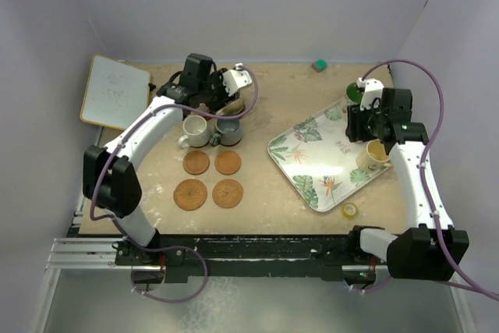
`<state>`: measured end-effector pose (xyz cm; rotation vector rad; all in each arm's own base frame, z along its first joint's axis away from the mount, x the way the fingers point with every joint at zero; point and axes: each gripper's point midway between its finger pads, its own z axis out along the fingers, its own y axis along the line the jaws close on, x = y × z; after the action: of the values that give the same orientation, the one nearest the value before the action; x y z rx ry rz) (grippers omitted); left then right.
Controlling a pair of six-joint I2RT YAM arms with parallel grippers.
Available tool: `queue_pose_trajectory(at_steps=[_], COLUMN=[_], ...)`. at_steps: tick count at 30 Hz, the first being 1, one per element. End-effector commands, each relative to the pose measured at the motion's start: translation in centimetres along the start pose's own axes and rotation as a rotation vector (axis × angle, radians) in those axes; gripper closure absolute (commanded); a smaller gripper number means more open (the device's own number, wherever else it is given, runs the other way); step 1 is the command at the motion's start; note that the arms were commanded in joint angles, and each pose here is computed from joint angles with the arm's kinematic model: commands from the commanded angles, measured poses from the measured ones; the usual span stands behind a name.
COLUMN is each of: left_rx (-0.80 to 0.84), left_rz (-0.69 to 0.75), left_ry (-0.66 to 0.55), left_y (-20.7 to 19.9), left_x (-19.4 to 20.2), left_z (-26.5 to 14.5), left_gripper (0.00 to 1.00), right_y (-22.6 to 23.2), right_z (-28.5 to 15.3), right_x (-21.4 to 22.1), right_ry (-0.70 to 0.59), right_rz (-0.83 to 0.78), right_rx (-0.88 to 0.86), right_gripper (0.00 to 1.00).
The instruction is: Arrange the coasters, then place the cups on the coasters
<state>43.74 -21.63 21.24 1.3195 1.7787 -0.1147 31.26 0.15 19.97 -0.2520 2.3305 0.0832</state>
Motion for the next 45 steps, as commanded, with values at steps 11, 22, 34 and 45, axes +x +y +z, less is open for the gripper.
queue_pose_trajectory(at_steps=[11, 22, 34, 45], left_rx=[-0.328, -0.352, -0.284, -0.226], left_rz=[-0.12, -0.183, -0.18, -0.187], left_ry=[-0.091, -0.144, -0.14, -0.148], left_y=[2.0, 0.5, -1.4, -2.7], left_x=[-0.2, 0.2, 0.6, 0.7], left_z=[-8.6, -10.8, -11.2, -10.9], left_gripper=[0.35, 0.25, 0.22, 0.21], right_y=[-2.3, -4.2, -4.5, -5.1], right_z=[-1.0, -1.4, 0.1, 1.7], right_x=[-0.9, 0.3, 0.7, -3.4], right_ry=[0.059, 0.212, 0.269, 0.15], right_rz=[-0.086, -0.226, -0.317, -0.245], right_rx=[0.088, 0.129, 0.078, 0.118], right_gripper=[0.34, 0.05, 0.05, 0.11])
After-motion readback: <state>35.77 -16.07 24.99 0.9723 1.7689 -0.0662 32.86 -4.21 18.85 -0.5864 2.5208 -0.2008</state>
